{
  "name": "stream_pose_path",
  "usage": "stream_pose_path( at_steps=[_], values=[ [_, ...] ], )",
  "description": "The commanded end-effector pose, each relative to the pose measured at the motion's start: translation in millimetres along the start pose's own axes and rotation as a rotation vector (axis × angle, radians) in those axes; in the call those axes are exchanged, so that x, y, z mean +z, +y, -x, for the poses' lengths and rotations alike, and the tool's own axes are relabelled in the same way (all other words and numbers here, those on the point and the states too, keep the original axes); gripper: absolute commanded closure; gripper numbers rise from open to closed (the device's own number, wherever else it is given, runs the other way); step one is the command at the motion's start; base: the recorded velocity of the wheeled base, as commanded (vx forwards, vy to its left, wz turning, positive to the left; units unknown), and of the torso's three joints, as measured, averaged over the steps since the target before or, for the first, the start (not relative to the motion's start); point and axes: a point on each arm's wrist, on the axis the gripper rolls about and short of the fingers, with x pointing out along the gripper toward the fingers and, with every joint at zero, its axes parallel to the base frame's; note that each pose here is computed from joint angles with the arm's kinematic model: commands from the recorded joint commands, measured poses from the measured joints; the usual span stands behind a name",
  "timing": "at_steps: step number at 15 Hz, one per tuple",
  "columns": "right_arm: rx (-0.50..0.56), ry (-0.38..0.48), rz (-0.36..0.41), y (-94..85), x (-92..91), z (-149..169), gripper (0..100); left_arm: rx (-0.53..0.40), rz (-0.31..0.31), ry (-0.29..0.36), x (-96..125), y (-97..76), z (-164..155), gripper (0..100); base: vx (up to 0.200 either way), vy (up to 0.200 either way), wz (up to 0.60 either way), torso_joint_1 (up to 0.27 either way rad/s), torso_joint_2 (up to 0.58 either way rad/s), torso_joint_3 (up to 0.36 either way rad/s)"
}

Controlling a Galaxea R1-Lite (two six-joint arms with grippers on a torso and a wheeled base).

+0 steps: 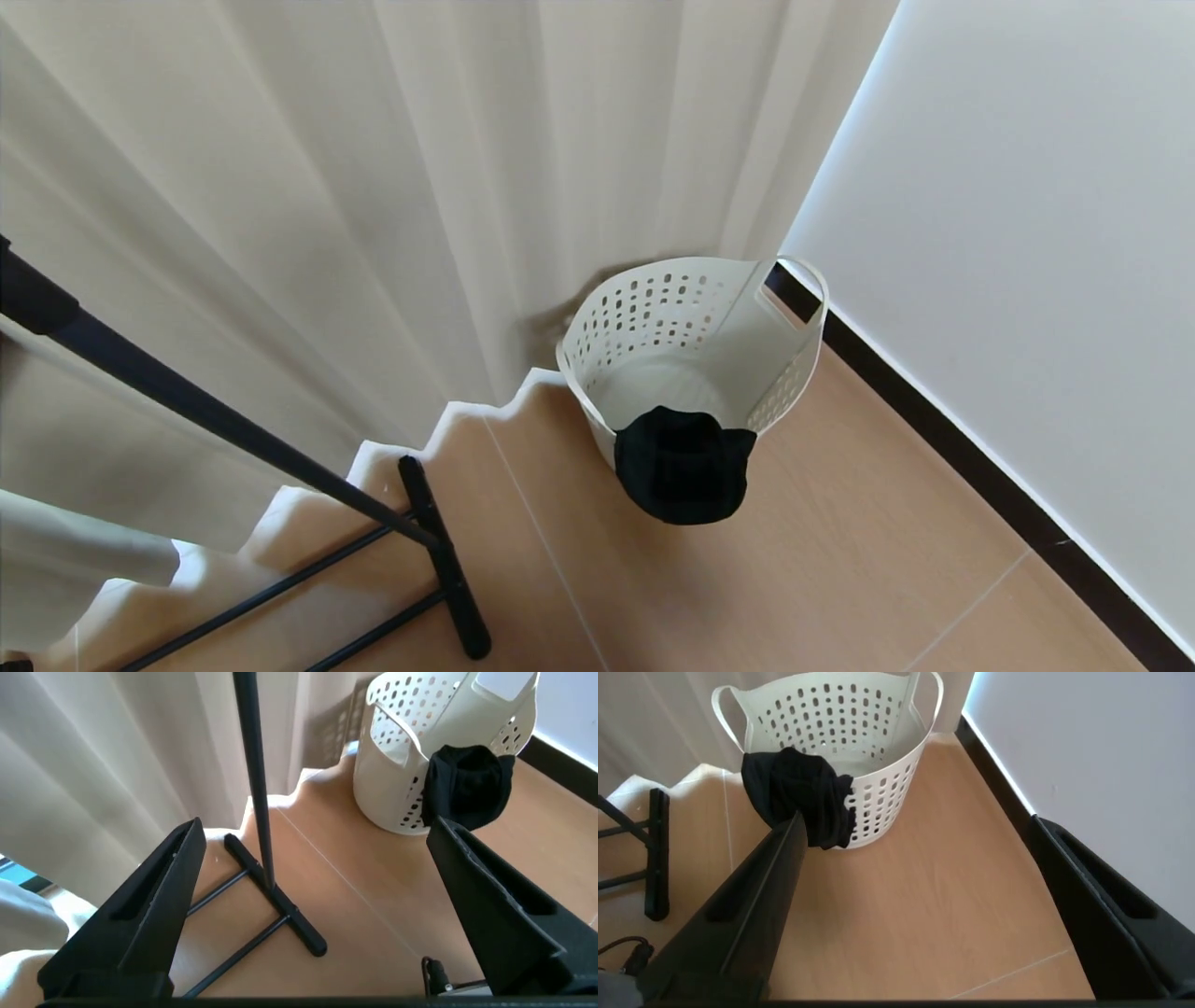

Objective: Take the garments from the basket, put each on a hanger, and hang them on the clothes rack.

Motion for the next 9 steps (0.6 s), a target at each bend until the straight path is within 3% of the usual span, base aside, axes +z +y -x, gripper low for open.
stream_pose_path(
  at_steps=[1,9],
  values=[
    [0.001,-0.001,0.0,0.0,0.0,0.0,0,0.0,0.0,0.0,0.0,0.0,0.0,0,0.0,0.0,0.0,-0.002,0.01,-0.198],
    [0.001,-0.001,0.0,0.0,0.0,0.0,0,0.0,0.0,0.0,0.0,0.0,0.0,0,0.0,0.0,0.0,0.0,0.0,-0.194]
  ],
)
